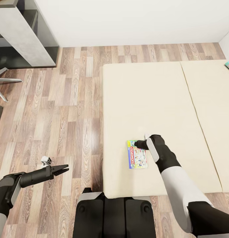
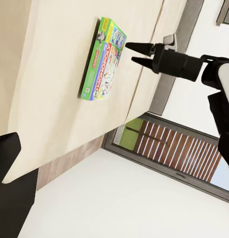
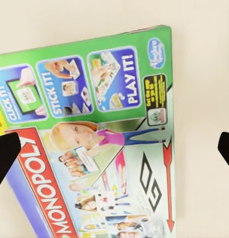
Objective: Put all the toys in the child's room - the three board games (two on the bed and one on the table), the two jigsaw puzzles on the table, and the tennis ball on the table - inside the toy box on the table in the child's room.
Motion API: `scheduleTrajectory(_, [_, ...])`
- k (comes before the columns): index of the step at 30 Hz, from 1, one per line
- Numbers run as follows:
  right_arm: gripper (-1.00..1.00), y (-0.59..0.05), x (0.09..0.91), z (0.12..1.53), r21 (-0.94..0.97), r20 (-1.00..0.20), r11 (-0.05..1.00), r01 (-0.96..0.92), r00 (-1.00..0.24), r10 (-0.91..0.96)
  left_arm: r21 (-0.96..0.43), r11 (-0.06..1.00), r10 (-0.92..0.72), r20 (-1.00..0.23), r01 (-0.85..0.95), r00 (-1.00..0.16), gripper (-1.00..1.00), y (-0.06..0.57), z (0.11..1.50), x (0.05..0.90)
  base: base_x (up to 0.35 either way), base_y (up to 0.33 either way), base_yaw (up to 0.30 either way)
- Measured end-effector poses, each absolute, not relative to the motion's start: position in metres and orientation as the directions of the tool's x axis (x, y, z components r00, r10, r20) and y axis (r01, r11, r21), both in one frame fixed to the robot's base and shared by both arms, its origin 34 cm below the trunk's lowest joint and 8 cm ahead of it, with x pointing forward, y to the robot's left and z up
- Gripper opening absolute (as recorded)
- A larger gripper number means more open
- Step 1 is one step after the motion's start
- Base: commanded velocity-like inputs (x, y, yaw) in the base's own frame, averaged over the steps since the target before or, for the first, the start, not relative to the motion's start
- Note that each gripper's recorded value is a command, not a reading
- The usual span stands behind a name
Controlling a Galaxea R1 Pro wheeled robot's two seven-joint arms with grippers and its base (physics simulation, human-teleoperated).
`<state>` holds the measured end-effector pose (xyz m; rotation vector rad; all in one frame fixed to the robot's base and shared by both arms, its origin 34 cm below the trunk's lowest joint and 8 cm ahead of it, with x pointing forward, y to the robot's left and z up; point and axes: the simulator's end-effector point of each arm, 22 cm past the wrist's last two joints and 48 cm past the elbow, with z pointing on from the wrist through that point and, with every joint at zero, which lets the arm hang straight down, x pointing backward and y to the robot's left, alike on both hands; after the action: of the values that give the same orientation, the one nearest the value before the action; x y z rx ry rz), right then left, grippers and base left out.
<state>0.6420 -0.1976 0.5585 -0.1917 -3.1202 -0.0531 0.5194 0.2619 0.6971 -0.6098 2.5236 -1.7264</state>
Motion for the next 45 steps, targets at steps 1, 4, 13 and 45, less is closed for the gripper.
scheduleTrajectory(1, [1.0,-0.198,0.64,0.557,0.032,0.022,0.992,0.123,-0.992,0.123,-0.901,0.31,-0.33,0.197,-0.303,-0.923,1.0,0.262,0.697,0.519,0.0,0.0,0.0])
scheduleTrajectory(4, [1.0,-0.197,0.632,0.552,0.031,0.035,0.992,0.125,-0.992,0.124,-0.901,0.31,-0.33,0.197,-0.303,-0.923,1.0,0.262,0.697,0.519,0.0,0.0,0.0])
scheduleTrajectory(13, [1.0,-0.197,0.615,0.535,0.026,0.037,0.989,0.144,-0.989,0.143,-0.901,0.31,-0.33,0.197,-0.303,-0.923,1.0,0.262,0.697,0.519,0.0,0.0,0.0])
scheduleTrajectory(45, [1.0,-0.177,0.609,0.525,0.128,0.012,0.982,0.142,-0.99,0.142,-0.9,0.311,-0.33,0.197,-0.304,-0.923,1.0,0.262,0.697,0.519,0.0,0.0,0.0])
